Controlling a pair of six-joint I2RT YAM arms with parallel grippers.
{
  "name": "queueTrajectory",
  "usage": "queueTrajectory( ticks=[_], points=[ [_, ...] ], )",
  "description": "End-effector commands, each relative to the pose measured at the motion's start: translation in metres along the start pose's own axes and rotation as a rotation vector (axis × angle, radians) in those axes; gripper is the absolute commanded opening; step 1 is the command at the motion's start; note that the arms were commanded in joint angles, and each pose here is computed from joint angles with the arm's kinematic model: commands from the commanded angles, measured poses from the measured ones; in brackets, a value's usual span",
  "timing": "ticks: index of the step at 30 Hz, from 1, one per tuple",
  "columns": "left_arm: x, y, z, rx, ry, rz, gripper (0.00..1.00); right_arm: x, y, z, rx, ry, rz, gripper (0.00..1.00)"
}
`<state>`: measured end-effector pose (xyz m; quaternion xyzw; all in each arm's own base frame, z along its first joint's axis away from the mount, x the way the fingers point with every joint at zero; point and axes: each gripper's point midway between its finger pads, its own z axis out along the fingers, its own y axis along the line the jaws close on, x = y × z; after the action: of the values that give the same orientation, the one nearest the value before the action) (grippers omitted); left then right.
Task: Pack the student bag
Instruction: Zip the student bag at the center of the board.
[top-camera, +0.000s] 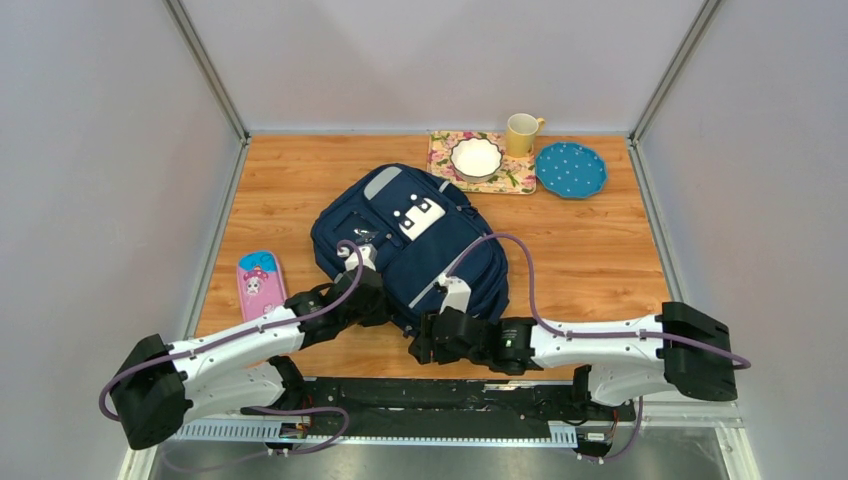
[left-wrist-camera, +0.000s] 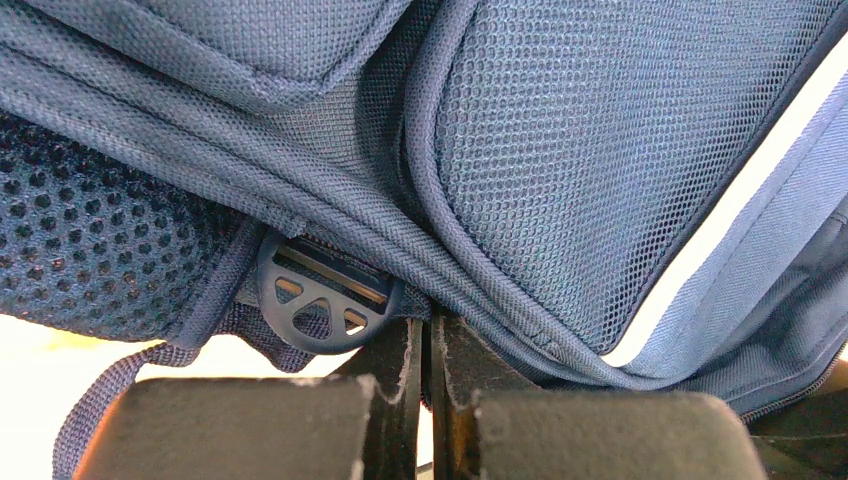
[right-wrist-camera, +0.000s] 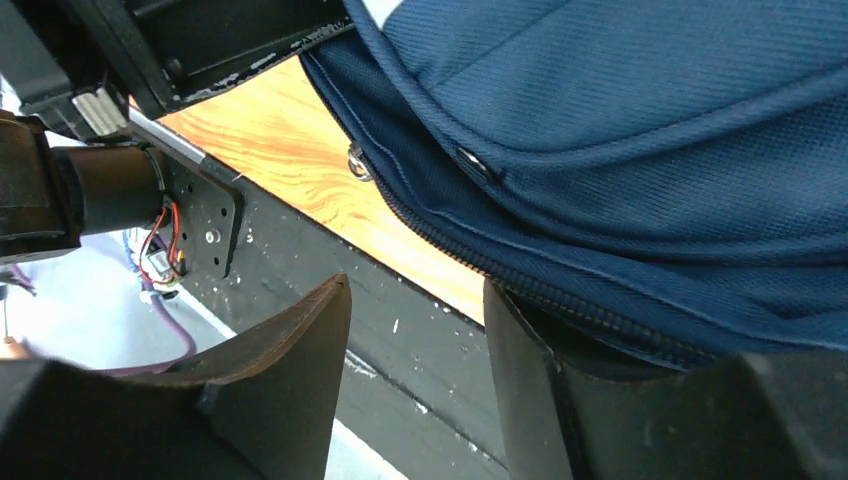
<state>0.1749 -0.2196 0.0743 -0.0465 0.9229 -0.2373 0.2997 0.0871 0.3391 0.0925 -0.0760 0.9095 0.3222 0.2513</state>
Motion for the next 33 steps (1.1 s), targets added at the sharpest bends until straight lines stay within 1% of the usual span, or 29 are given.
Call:
queueTrajectory(
  ticks=[1,2,3,5,9,11,13,18,20,21,22,25,26,27,29,30,33],
  points=[
    [-0.017,-0.060,-0.022,0.229,-0.007,-0.025,0.00,-0.038,0.029,0.001,-0.041,-0.225,-0.033,0.57],
    [-0.017,-0.060,-0.022,0.228,-0.008,-0.026,0.00,-0.045,0.036,0.002,-0.059,-0.265,-0.030,0.57],
    [-0.018,-0.059,-0.022,0.222,-0.014,-0.032,0.00,-0.048,0.037,0.002,-0.061,-0.280,-0.026,0.59],
    [-0.019,-0.059,-0.023,0.223,-0.018,-0.041,0.00,-0.051,0.039,0.007,-0.055,-0.300,-0.036,0.59],
    [-0.019,-0.060,-0.024,0.226,-0.016,-0.061,0.00,-0.048,0.036,0.025,-0.014,-0.310,-0.020,0.59],
    [-0.019,-0.062,-0.024,0.233,-0.011,-0.076,0.00,-0.047,0.029,0.031,0.018,-0.319,0.022,0.58],
    [-0.017,-0.063,-0.024,0.243,-0.004,-0.079,0.00,-0.047,0.028,0.034,0.013,-0.332,0.030,0.57],
    [-0.013,-0.062,-0.023,0.242,0.007,-0.076,0.00,-0.065,0.021,0.033,0.066,-0.428,0.026,0.48],
    [-0.013,-0.062,-0.023,0.244,0.009,-0.077,0.00,-0.070,0.016,0.034,0.104,-0.449,0.011,0.47],
    [-0.012,-0.062,-0.024,0.247,0.012,-0.075,0.00,-0.072,0.018,0.035,0.112,-0.457,0.014,0.45],
    [-0.013,-0.062,-0.024,0.248,0.010,-0.077,0.00,-0.068,0.009,0.037,0.152,-0.442,-0.010,0.44],
    [-0.012,-0.062,-0.024,0.246,0.013,-0.076,0.00,-0.065,0.001,0.040,0.195,-0.437,-0.015,0.40],
    [-0.013,-0.063,-0.024,0.251,0.012,-0.077,0.00,-0.066,-0.003,0.040,0.218,-0.449,-0.019,0.38],
    [-0.012,-0.062,-0.024,0.251,0.012,-0.078,0.00,-0.067,-0.006,0.040,0.231,-0.456,-0.017,0.33],
    [-0.013,-0.062,-0.025,0.256,0.009,-0.080,0.00,-0.071,-0.011,0.037,0.255,-0.477,-0.027,0.32],
    [-0.012,-0.061,-0.025,0.255,0.010,-0.082,0.00,-0.073,-0.011,0.035,0.262,-0.484,-0.032,0.36],
    [-0.012,-0.060,-0.025,0.254,0.005,-0.086,0.00,-0.076,-0.013,0.032,0.297,-0.486,-0.039,0.68]
  ],
)
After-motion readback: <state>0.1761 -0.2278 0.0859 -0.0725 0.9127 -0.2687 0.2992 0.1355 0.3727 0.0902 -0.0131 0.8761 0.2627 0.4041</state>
